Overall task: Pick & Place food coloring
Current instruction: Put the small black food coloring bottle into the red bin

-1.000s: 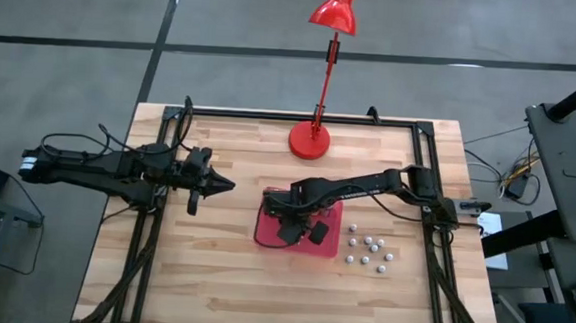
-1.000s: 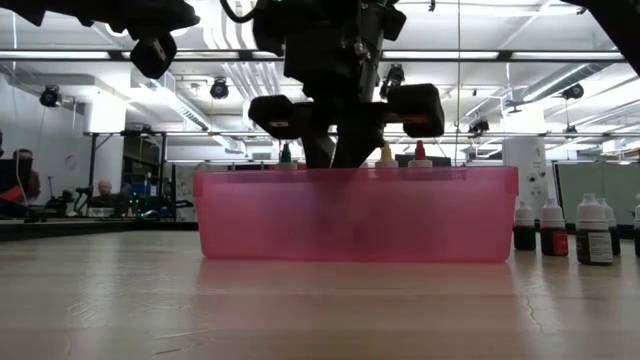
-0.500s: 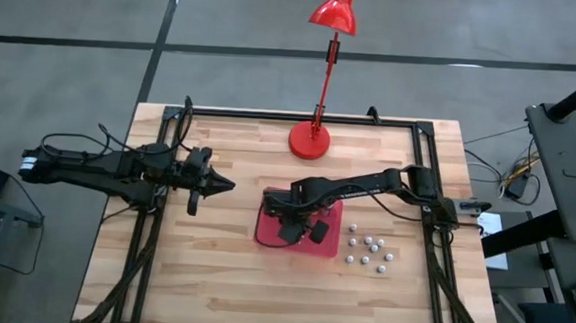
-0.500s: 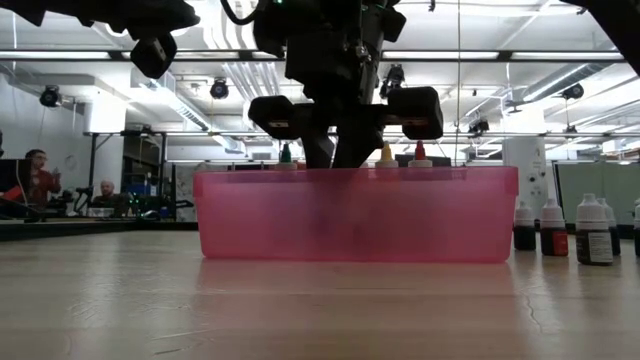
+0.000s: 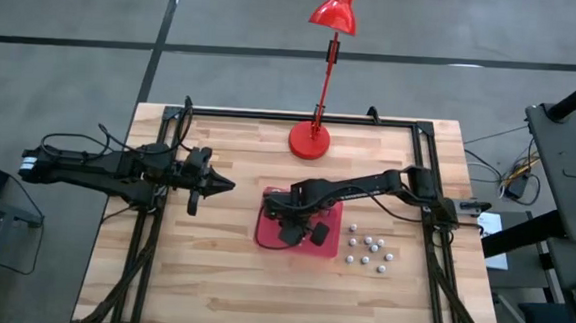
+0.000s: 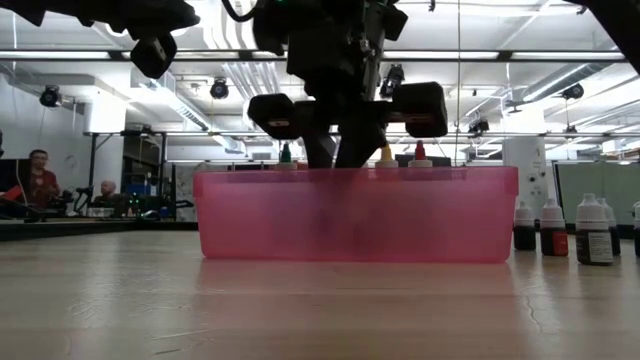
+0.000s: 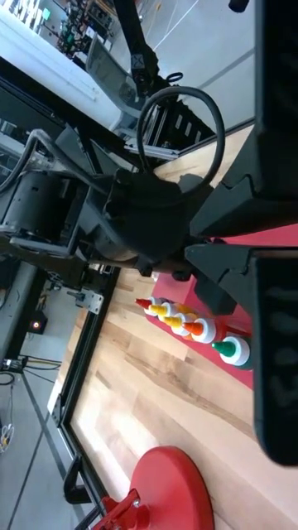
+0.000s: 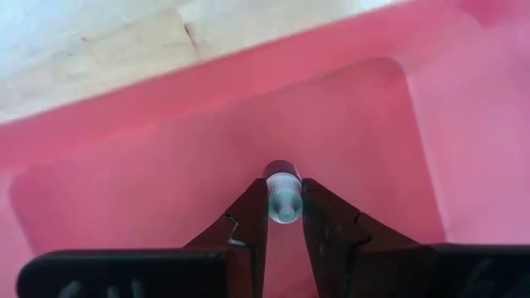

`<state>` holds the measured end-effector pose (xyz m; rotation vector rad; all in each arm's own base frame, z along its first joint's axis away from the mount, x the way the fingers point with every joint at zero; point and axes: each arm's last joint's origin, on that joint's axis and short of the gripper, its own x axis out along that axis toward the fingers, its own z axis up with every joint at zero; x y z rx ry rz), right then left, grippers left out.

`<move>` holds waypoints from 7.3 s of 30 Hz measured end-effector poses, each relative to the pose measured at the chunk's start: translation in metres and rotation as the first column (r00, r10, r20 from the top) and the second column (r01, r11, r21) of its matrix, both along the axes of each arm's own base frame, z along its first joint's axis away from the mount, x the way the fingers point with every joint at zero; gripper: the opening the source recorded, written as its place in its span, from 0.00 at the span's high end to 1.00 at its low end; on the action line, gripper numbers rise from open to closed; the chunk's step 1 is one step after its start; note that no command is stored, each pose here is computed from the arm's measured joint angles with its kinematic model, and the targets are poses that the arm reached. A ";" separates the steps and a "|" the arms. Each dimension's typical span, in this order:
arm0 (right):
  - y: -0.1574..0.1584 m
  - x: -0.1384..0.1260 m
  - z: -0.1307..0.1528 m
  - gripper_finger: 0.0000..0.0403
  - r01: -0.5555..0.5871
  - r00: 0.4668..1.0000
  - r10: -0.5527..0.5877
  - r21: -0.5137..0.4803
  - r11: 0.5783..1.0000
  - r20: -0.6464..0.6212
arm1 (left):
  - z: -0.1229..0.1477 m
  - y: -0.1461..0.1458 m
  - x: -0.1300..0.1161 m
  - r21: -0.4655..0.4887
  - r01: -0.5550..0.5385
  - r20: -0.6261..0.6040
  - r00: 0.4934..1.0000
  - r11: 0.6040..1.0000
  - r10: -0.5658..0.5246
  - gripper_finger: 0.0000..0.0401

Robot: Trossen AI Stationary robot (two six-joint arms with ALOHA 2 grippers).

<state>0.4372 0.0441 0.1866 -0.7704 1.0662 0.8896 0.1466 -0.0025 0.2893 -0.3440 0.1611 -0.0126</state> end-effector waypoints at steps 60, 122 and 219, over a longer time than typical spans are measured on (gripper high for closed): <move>-0.028 0.027 0.002 0.86 0.187 0.982 -0.187 0.032 0.982 -0.004 | 0.000 0.000 0.000 0.000 -0.001 0.000 1.000 1.000 0.001 1.00; -0.027 0.020 -0.006 0.78 0.144 0.987 -0.146 -0.027 0.989 -0.063 | 0.000 0.000 0.000 0.001 -0.003 0.000 1.000 1.000 0.003 1.00; -0.016 -0.219 0.061 0.83 0.813 0.562 -0.782 0.004 0.582 -0.270 | 0.000 0.000 0.000 0.061 0.007 0.002 1.000 0.998 -0.007 1.00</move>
